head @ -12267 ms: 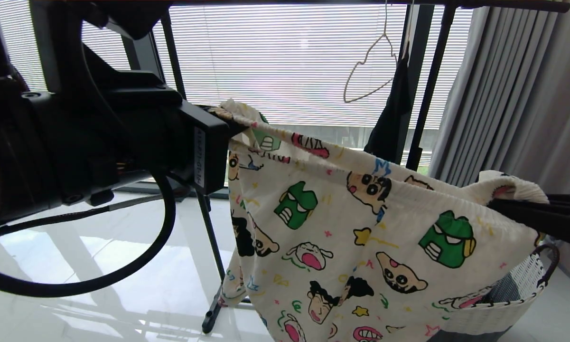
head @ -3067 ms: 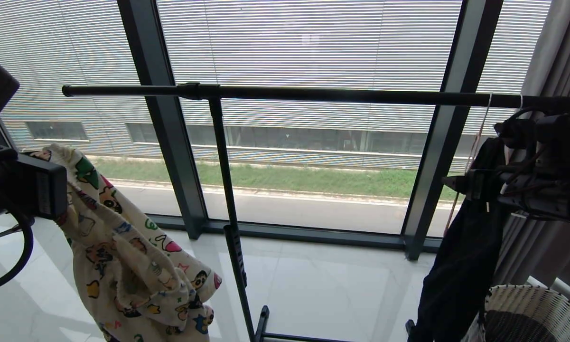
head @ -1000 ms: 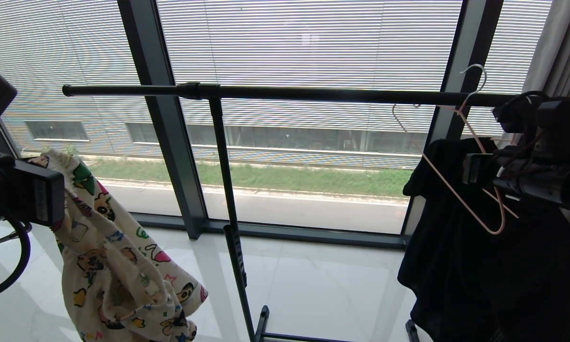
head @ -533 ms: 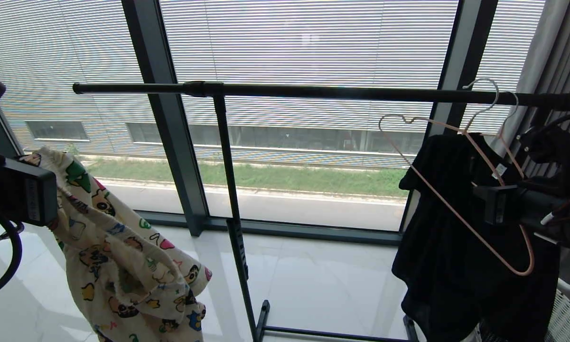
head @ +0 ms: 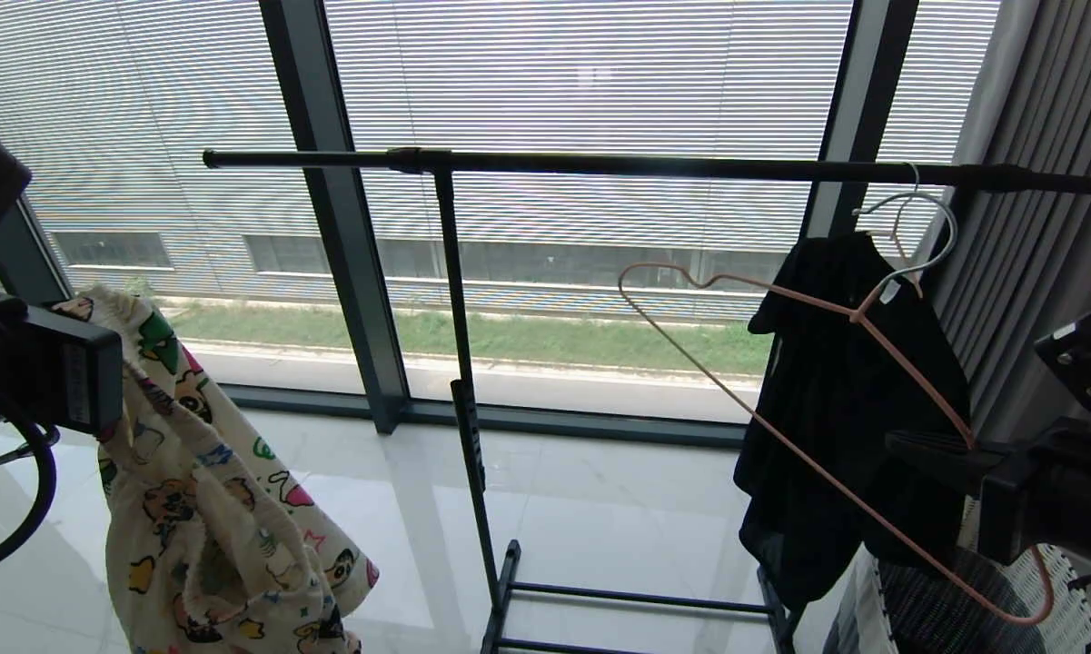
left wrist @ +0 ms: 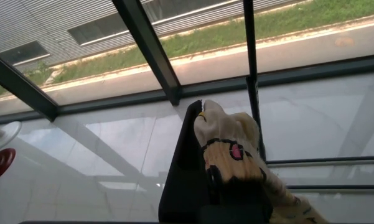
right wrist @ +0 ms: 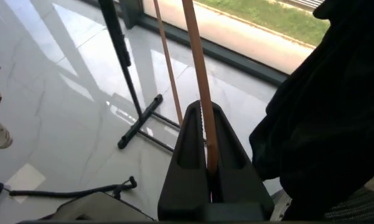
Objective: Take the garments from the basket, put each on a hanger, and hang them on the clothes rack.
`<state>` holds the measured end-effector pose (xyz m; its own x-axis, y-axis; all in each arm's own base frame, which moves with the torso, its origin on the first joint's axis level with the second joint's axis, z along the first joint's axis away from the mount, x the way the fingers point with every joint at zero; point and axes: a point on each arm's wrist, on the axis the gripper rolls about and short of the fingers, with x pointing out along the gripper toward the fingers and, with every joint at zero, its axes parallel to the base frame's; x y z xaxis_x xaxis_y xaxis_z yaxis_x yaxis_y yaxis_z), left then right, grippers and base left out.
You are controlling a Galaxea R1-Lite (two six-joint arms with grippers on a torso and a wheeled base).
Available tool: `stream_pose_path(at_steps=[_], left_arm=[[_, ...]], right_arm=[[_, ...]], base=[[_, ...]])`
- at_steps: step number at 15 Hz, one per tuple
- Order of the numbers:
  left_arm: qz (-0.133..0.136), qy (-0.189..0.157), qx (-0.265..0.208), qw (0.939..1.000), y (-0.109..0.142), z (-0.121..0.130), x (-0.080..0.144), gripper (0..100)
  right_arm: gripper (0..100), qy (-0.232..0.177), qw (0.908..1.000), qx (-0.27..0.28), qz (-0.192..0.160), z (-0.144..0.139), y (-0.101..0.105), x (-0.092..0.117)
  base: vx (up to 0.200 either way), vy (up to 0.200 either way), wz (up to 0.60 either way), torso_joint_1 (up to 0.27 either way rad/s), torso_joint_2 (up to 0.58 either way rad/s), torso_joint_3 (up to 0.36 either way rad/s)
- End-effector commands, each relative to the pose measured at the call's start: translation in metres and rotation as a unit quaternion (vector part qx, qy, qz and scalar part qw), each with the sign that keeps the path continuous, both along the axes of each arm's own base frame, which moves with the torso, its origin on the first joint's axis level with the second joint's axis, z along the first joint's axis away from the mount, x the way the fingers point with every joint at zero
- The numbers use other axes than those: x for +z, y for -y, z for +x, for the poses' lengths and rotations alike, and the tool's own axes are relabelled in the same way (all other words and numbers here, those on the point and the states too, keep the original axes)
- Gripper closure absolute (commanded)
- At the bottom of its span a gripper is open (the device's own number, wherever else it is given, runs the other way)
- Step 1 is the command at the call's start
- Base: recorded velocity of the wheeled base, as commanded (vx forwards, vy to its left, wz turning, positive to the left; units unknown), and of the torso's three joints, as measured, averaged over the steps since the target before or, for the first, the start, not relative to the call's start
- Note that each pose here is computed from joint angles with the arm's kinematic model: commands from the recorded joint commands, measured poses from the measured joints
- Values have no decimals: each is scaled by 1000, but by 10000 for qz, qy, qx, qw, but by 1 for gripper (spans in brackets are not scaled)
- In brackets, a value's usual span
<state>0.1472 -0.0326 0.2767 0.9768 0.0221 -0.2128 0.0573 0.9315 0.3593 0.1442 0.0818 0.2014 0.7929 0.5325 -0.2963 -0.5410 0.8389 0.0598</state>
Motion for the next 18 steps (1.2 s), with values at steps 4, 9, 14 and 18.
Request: stream_pose_path(at_steps=[4,9,14,18], left_arm=[[-134,-332,-381,9986,19,13,-11,100],[-781,-595,562,9936,57,77,-34,100],[-1089,-496,616,9909,76,106,-26,100],[-1147,-507,435,9912,86,101,-26,100]], right_arm=[[100,-232,9945,1020,-54,-15,-22,-12],[100,-189,9846,1736,8,-20,-52,-24],[100,-224,9774,2102,-17,-28,-64,-26],[100,-189,9778,2087,75,-13,-83,-36]], base=[[0,0,0,0,0,0],[0,0,0,0,0,0],[0,0,0,0,0,0],[0,0,0,0,0,0]])
